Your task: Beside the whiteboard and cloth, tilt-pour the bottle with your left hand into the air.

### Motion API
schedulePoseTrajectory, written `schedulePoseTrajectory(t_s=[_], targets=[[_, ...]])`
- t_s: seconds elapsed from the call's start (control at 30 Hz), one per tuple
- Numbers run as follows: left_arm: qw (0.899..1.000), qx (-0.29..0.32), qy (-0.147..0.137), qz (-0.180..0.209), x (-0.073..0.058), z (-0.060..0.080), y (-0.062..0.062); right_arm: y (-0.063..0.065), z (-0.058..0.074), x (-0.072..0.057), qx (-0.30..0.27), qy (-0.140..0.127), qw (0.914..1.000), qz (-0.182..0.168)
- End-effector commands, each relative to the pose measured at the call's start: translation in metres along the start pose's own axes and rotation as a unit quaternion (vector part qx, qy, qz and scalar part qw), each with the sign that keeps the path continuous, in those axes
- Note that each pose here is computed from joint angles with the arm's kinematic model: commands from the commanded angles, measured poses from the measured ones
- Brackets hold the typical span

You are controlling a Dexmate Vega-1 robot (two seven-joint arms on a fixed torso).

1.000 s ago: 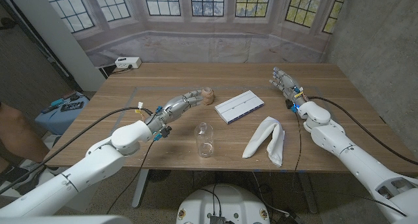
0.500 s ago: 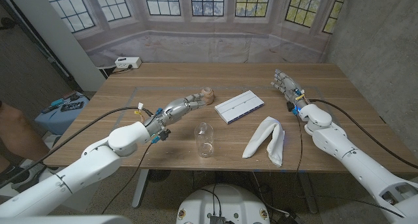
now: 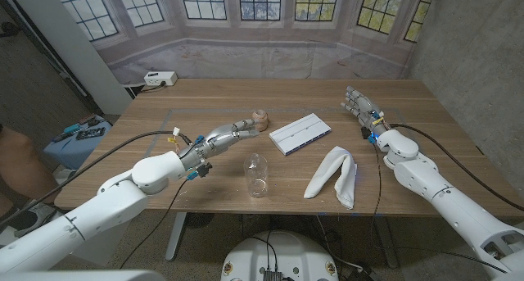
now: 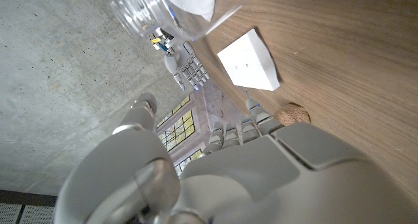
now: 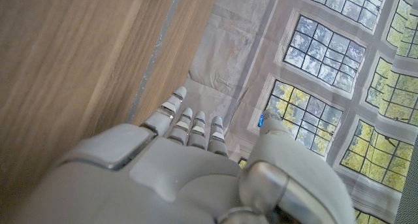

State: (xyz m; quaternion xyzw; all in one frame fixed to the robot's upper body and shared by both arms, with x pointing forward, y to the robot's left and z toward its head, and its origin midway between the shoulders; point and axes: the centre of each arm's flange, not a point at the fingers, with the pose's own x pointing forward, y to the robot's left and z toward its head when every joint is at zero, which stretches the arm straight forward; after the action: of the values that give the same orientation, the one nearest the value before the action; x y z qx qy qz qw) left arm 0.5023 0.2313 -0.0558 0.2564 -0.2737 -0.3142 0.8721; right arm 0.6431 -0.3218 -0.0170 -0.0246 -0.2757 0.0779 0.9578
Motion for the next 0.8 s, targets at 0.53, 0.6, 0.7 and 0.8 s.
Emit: schedulePoseTrajectory(t_s=[0.53,0.6,0.7,0.8], targets=[[1.000,0.023,0.000,-0.010,-0.024,0.007,-0.013,0.001,0.009,0.006,-0.016,0.006,0.9999,0.002],[1.000,0.024,0.001,-0.011,-0.026,0.008,-0.015,0.000,0.008,0.004,-0.015,0.007,0.9999,0.001],[1.000,0.027,-0.001,-0.014,-0.028,0.010,-0.019,-0.001,0.008,-0.001,-0.014,0.007,0.9999,-0.001],[0.999,0.030,-0.003,-0.017,-0.030,0.013,-0.023,-0.002,0.008,-0.006,-0.015,0.007,0.9999,-0.001]])
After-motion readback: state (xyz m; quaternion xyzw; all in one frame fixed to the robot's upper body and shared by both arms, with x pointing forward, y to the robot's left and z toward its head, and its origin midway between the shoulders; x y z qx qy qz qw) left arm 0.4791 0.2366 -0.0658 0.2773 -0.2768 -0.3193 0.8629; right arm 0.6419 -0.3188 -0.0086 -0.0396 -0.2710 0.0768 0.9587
